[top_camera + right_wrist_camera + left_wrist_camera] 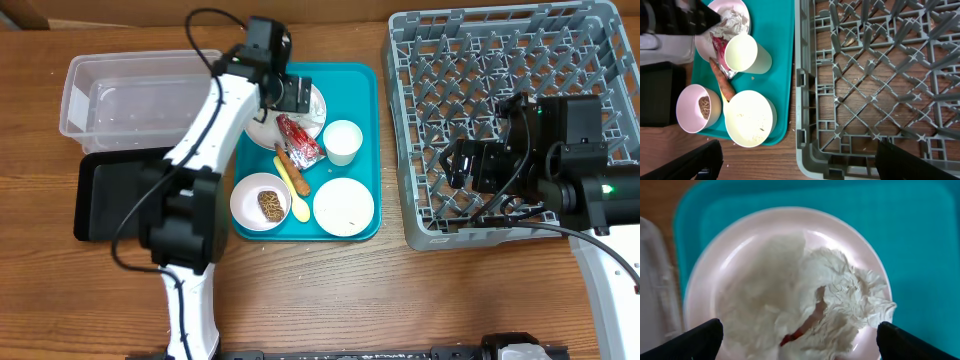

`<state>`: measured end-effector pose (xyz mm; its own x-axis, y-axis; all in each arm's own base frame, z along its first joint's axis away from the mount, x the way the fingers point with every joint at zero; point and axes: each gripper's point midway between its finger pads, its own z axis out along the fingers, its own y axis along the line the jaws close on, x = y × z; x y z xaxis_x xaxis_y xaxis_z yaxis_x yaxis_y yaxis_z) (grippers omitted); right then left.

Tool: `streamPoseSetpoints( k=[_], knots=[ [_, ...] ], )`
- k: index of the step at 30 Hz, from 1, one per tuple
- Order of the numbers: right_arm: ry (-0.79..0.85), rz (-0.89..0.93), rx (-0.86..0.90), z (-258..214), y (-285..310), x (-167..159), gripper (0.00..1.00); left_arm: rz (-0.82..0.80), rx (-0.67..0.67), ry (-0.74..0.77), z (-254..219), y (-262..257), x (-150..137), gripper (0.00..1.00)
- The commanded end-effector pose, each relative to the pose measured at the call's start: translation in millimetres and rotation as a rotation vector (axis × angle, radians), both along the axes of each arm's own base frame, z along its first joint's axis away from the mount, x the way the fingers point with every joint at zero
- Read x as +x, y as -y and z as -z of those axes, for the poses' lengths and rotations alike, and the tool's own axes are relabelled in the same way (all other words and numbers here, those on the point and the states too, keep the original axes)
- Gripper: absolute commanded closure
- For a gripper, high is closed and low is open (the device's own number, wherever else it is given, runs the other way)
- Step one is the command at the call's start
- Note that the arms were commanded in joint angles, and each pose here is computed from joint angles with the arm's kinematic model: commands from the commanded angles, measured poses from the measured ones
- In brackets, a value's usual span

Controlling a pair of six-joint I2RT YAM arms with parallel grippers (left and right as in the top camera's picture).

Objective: Sort waste into correct bins and load items into the dishwasher
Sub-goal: 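Reach left gripper to the white plate and grasp the tissue and red wrapper, then carry the tissue and wrapper left and drop them into the clear bin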

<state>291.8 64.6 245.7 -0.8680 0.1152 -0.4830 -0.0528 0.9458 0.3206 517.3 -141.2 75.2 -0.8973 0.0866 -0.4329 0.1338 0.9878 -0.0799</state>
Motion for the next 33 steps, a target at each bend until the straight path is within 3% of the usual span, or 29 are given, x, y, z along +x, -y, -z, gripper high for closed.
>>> streamPoseSetpoints(
  k=[1, 7, 10, 12, 16, 21, 25, 33],
  knots=[
    [0.031, -0.001, 0.006, -10, 0, 2, 0.0, 0.042, 0.024, -0.027, 22, 20, -2, 0.0],
    [0.031, -0.001, 0.006, -10, 0, 2, 0.0, 0.055, 0.06, -0.094, 61, 22, -9, 0.0],
    [0.03, -0.001, 0.006, -10, 0, 2, 0.0, 0.053, 0.067, -0.119, 73, 20, -11, 0.08],
    [0.03, -0.001, 0.006, -10, 0, 2, 0.0, 0.053, 0.07, -0.127, 78, 20, -12, 0.18],
    [0.031, -0.001, 0.006, -10, 0, 2, 0.0, 0.053, 0.07, -0.128, 79, 20, -12, 0.48],
    [0.03, -0.001, 0.007, -10, 0, 2, 0.01, 0.047, 0.067, -0.128, 77, 20, -12, 0.96],
    [0.026, -0.001, 0.007, -10, 0, 1, 0.01, -0.035, 0.033, -0.132, 45, 14, -3, 0.96],
    [0.015, -0.001, 0.006, -8, 0, -1, 0.01, -0.107, -0.063, -0.03, -91, -9, 17, 0.96]
  ],
)
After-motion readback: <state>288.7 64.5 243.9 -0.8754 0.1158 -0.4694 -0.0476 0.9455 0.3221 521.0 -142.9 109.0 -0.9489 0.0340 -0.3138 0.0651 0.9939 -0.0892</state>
